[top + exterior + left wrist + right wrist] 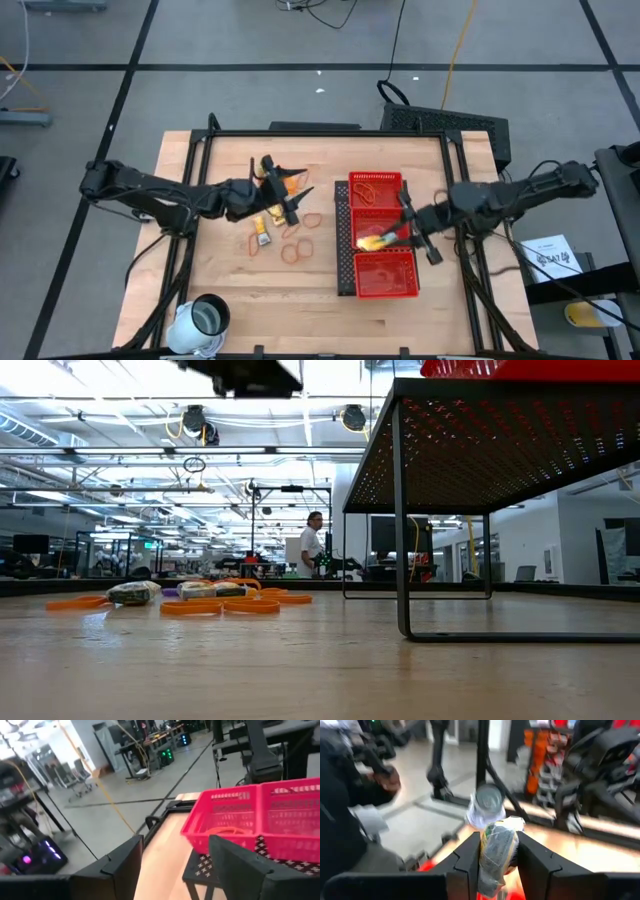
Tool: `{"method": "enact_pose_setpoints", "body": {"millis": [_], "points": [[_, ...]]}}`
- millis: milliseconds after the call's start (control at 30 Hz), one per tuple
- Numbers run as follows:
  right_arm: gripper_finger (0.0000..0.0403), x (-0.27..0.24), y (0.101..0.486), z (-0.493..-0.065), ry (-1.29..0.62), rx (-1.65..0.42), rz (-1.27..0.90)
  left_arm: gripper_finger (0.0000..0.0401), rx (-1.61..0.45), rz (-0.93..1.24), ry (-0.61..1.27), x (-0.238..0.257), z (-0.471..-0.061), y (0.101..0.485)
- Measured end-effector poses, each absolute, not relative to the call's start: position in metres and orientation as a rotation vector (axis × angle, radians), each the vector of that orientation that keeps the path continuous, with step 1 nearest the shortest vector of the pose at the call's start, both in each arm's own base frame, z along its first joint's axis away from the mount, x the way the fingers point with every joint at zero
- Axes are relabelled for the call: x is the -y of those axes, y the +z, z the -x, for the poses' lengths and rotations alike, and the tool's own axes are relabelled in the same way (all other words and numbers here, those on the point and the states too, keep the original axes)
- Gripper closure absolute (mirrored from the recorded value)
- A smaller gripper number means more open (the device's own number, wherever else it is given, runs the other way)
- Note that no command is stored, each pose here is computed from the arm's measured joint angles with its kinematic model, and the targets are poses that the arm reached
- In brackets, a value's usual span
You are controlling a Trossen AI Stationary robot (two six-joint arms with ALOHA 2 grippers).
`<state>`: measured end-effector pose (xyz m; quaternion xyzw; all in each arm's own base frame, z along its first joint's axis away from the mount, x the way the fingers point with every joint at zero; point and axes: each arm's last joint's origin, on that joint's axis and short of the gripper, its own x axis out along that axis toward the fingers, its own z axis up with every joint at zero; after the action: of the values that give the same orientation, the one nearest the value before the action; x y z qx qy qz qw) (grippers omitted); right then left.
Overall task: Pick & Place Office Desk Supplies
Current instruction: Put the yellow pack of crayons into the bottom red bin on the shelf
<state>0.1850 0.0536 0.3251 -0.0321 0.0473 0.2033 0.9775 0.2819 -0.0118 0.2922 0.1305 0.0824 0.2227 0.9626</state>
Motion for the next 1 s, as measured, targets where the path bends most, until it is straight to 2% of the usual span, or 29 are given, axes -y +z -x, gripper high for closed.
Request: {"method": "enact_pose_setpoints", "body": {"millis": [167, 500, 833, 1000], "points": [[0.031, -0.076, 0.316, -0.168, 0.391, -0.201, 0.054, 0.0189, -0.126, -0.186, 0.418, -0.003, -0.277, 0.272], [0.0307, -0.101, 0.275, -0.153, 0.405, -0.12, 0.082, 0.0221, 0.013, -0.148, 0.375, -0.006, -0.274, 0.273], [0.0274, -0.098, 0.247, -0.15, 0.402, 0.066, 0.105, 0.0224, 0.009, -0.108, 0.373, -0.006, -0.274, 0.272], [0.0246, -0.097, 0.241, -0.148, 0.4, 0.089, 0.113, 0.0224, 0.002, -0.107, 0.372, -0.006, -0.274, 0.271]]}}
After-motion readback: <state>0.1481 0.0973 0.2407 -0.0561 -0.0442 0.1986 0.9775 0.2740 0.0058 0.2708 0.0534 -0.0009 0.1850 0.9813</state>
